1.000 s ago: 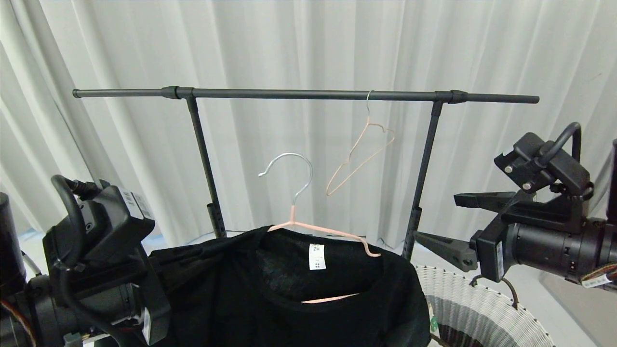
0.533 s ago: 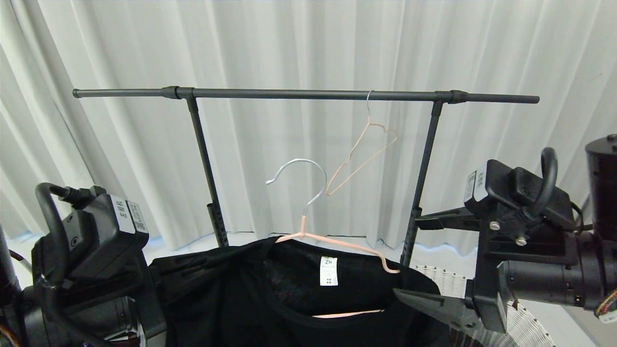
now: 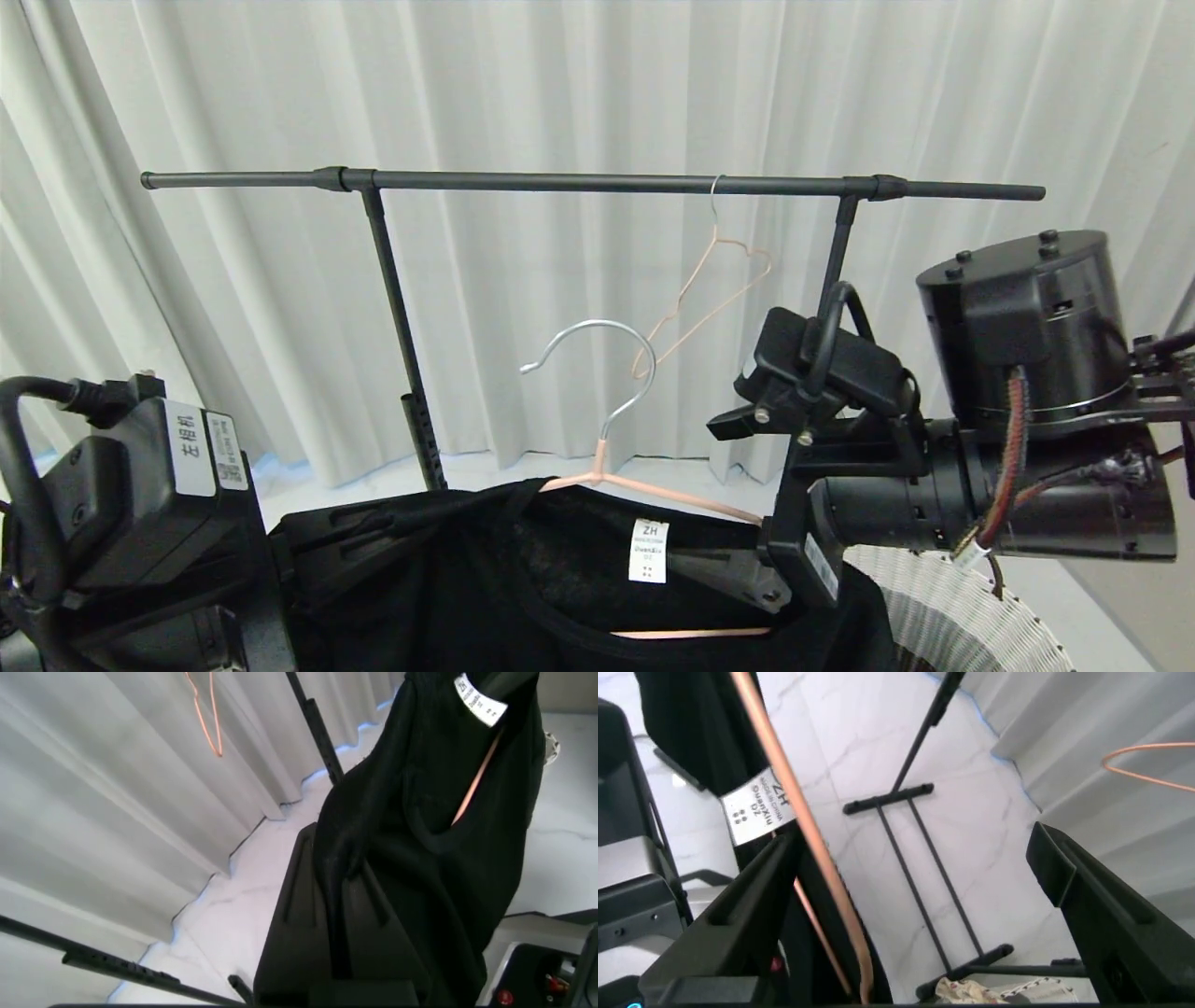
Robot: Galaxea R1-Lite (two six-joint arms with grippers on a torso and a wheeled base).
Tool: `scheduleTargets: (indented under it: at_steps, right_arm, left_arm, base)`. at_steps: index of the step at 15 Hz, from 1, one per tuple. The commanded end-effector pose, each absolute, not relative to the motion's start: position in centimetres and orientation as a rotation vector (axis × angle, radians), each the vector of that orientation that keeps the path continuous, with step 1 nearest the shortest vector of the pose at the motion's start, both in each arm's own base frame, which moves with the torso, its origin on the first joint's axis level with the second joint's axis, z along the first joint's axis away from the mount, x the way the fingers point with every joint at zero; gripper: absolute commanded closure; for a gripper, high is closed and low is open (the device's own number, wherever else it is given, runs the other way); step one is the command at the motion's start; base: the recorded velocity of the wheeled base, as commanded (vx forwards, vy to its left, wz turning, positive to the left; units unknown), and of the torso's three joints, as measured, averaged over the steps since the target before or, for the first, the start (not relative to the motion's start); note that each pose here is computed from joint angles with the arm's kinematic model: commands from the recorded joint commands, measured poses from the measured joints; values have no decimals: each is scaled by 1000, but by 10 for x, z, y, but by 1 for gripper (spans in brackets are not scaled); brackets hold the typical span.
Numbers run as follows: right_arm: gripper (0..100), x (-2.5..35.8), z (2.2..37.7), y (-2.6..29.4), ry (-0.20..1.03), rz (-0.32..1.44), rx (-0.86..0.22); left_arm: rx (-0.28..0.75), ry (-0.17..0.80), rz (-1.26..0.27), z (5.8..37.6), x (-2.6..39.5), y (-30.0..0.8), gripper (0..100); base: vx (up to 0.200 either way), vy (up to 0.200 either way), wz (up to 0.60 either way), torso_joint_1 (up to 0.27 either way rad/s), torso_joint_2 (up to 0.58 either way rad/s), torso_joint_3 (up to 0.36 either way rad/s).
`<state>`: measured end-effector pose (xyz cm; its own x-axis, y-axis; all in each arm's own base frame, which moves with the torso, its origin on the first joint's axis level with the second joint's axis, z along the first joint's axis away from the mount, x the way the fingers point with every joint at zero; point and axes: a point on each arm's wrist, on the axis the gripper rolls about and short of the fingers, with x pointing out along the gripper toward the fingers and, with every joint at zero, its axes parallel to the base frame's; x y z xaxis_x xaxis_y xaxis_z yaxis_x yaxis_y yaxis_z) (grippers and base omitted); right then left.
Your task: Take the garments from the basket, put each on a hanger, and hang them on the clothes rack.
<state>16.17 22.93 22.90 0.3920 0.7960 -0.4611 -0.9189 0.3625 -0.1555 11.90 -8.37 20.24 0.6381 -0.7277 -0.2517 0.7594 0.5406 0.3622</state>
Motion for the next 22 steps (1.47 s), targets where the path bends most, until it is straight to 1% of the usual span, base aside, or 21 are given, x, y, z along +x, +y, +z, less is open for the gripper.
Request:
scheduleTargets:
  at_steps: [1,7,8,13,16,17,20,22]
  right_arm:
    - [0,167,217,239,372,1136,-439]
    - [0,167,211,240,401,1141,-450]
    - [100,166,210,239,416,1140,-458]
    - [100,169,211,238,384,1132,-495]
    - [100,177,216,236,300,1116,-519]
    - [100,178,218,236,273,1115,-528]
    - [100,181,227,229,192,1095,-553]
    - [100,186,230,217,169,1066,-577]
  left_arm:
    - [467,63,-886,204,117,-83,100]
    - [467,62,-888,204,117,-83,100]
    - [466,63,-887,204,117,-83,100]
    - [466,54,-888,205,116,-83,100]
    - [469,42,-906,206,113,-84,100]
    - [471,43,-908,206,113,-85,0]
    - [465,67,-882,202,115,-82,0]
    - [465,76,-819,202,116,-75,0]
  base:
    - [0,0,0,0,0,0]
    - [0,0,0,0,0,0]
    - [0,0,0,0,0,0]
    - [0,0,0,0,0,0]
    - [0,0,0,0,0,0]
    - [0,0,0,0,0,0]
    - [0,0,0,0,0,0]
    - [0,0,0,0,0,0]
